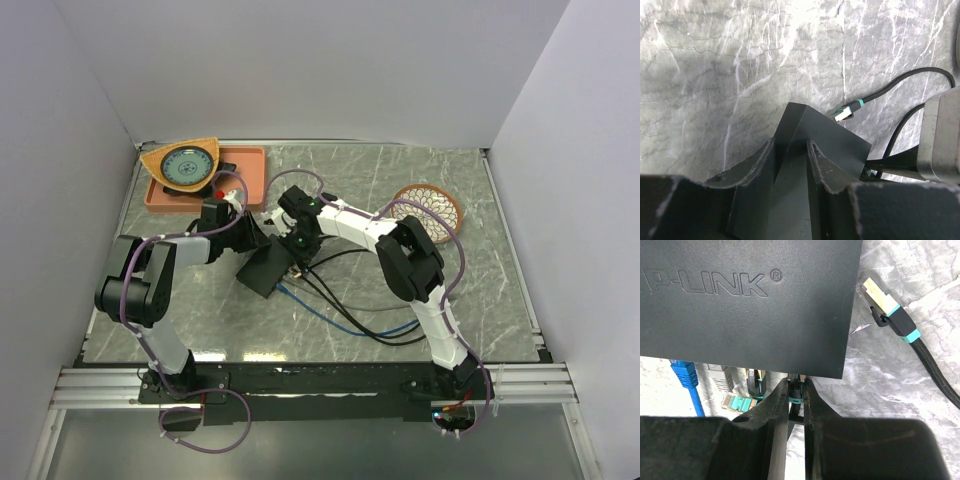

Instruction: Insert the plug into the switch port

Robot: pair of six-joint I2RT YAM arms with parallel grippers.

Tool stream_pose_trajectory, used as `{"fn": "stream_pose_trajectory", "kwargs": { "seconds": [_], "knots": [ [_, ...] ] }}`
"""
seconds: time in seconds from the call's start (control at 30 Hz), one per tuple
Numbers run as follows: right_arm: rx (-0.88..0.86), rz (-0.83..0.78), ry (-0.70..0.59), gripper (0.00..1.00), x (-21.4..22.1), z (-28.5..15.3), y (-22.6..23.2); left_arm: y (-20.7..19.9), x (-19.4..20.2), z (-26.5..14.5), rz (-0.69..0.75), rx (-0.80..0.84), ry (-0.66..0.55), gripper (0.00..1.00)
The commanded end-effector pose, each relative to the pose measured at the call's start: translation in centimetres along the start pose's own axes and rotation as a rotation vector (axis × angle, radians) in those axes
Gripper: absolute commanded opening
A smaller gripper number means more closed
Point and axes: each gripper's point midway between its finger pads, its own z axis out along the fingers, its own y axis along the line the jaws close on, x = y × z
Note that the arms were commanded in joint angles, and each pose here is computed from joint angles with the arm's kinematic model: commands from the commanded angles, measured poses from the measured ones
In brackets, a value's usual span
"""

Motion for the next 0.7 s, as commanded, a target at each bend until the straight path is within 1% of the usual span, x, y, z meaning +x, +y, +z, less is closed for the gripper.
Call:
{"fn": "stream_pose_trajectory", "kwargs": {
  "seconds": [0.0, 0.2, 0.3, 0.37, 0.4, 0.53, 0.67],
  "knots": [
    [0.019, -0.097, -0.473, 0.00, -12.8, -3.3, 0.4, -0.1, 8.3, -0.3, -0.070, 0.021, 0.262, 0.33],
    [0.041, -0.112, -0.554, 0.00, -14.7, -4.5, 0.3, -0.3, 8.8, -0.3, -0.067, 0.023, 0.274, 0.34],
    [0.053, -0.117, -0.569, 0.00, -15.7, -5.0, 0.0, -0.5, 9.2, -0.3, -0.067, 0.027, 0.284, 0.34],
    [0.053, -0.116, -0.554, 0.00, -15.8, -4.6, -0.1, -0.5, 9.5, -0.4, -0.068, 0.024, 0.293, 0.33],
    [0.058, -0.118, -0.568, 0.00, -16.4, -5.0, -0.3, -0.5, 9.6, -0.3, -0.067, 0.024, 0.295, 0.34],
    [0.053, -0.116, -0.563, 0.00, -16.5, -4.9, -0.2, -0.8, 9.6, -0.3, -0.067, 0.024, 0.293, 0.34],
    [0.056, -0.112, -0.548, 0.00, -15.4, -4.8, -0.1, -0.5, 9.5, -0.3, -0.068, 0.007, 0.283, 0.35]
  ]
}}
